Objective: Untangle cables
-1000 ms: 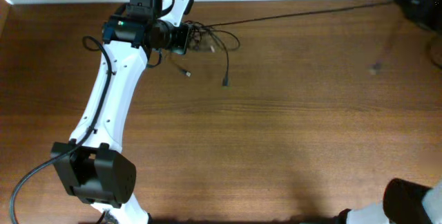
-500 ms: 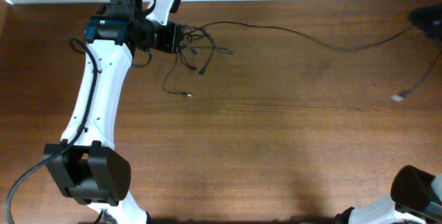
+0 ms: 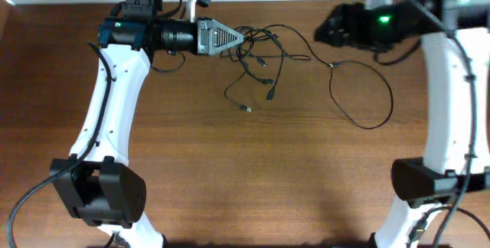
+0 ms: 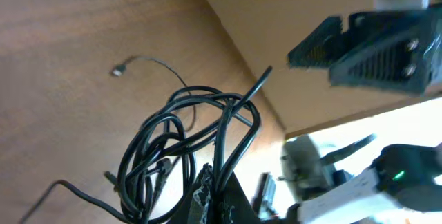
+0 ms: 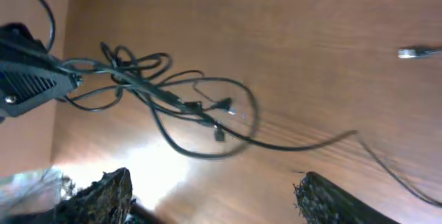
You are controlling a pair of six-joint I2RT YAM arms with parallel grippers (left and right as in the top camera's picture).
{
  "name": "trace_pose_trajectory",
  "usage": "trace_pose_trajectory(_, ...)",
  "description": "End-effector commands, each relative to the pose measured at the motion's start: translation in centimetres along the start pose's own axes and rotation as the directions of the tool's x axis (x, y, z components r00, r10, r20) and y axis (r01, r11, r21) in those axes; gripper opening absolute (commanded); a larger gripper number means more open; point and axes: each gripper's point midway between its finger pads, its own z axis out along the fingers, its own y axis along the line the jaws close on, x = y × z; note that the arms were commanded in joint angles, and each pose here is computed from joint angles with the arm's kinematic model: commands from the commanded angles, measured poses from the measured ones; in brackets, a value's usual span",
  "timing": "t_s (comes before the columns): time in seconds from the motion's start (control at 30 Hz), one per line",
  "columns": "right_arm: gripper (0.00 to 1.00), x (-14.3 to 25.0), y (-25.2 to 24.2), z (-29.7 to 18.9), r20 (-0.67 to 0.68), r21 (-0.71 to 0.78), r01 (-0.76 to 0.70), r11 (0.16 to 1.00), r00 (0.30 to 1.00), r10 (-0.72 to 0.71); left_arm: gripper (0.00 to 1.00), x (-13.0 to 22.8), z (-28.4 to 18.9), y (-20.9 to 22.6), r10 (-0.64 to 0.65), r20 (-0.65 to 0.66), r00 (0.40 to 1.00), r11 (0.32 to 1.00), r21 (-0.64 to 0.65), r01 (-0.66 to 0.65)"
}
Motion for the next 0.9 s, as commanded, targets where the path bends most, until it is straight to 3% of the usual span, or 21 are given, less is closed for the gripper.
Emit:
trace_pose_trajectory(0.0, 0.7, -0.4, 3.4, 3.5, -0.016, -0.038, 0.044, 0.998, 0.999, -0.045, 0.0, -0.4, -0.3, 1.6, -0.352, 0.053, 0.935, 0.93, -0.096, 0.355)
trace_pose_trajectory(0.07, 0.61, -1.0, 5.8, 5.1, 0.031, -0.001, 0.018, 1.0, 0.999, -0.018, 0.0, -0.7, -0.4, 2.4, -0.492, 0.101, 0.865, 0.857, -0.12, 0.501)
trace_pose_trajectory(0.1, 0.52, -1.1, 6.6, 6.0, 0.034, -0.002, 0.002, 1.0, 0.999, -0.002, 0.0, -1.0, -0.4, 2.4, -0.51, 0.113, 0.853, 0.846, -0.111, 0.521)
trace_pose_trajectory(0.2, 0.4, -1.0, 8.2, 10.1, 0.019, 0.017, -0.055, 0.998, 0.998, 0.055, 0.0, -2.1, -0.4, 2.0, -0.549, 0.136, 0.825, 0.825, -0.072, 0.56)
trace_pose_trajectory(0.3, 0.36, -3.2, 9.0, 11.3, 0.085, -0.025, -0.084, 0.996, 0.993, 0.086, 0.0, -2.4, -0.4, 1.1, -0.558, 0.111, 0.823, 0.826, -0.024, 0.563)
trace_pose_trajectory(0.37, 0.36, -4.2, 9.2, 11.8, 0.116, -0.044, -0.095, 0.995, 0.988, 0.1, 0.0, -3.0, -0.4, -0.9, -0.507, 0.059, 0.86, 0.862, 0.068, 0.503)
trace_pose_trajectory(0.63, 0.36, -7.4, 10.0, 13.7, 0.207, -0.111, -0.079, 0.991, 0.973, 0.101, 0.0, -2.5, -0.9, -5.7, -0.402, -0.103, 0.91, 0.87, 0.268, 0.414)
trace_pose_trajectory(0.7, 0.23, -8.0, 10.1, 13.9, 0.222, -0.124, -0.083, 0.989, 0.969, 0.11, 0.0, -2.4, -0.9, -6.3, -0.382, -0.121, 0.916, 0.869, 0.291, 0.4)
trace_pose_trajectory(0.77, 0.04, -8.0, 8.9, 13.7, 0.215, -0.106, -0.109, 0.988, 0.968, 0.129, 0.0, -2.7, -1.4, -6.3, -0.361, -0.112, 0.926, 0.875, 0.304, 0.378)
trace_pose_trajectory(0.87, 0.04, -6.8, 1.7, 12.0, 0.131, 0.025, -0.158, 0.987, 0.979, 0.154, 0.0, -5.3, -5.4, -2.8, -0.325, 0.069, 0.943, 0.924, 0.238, 0.301)
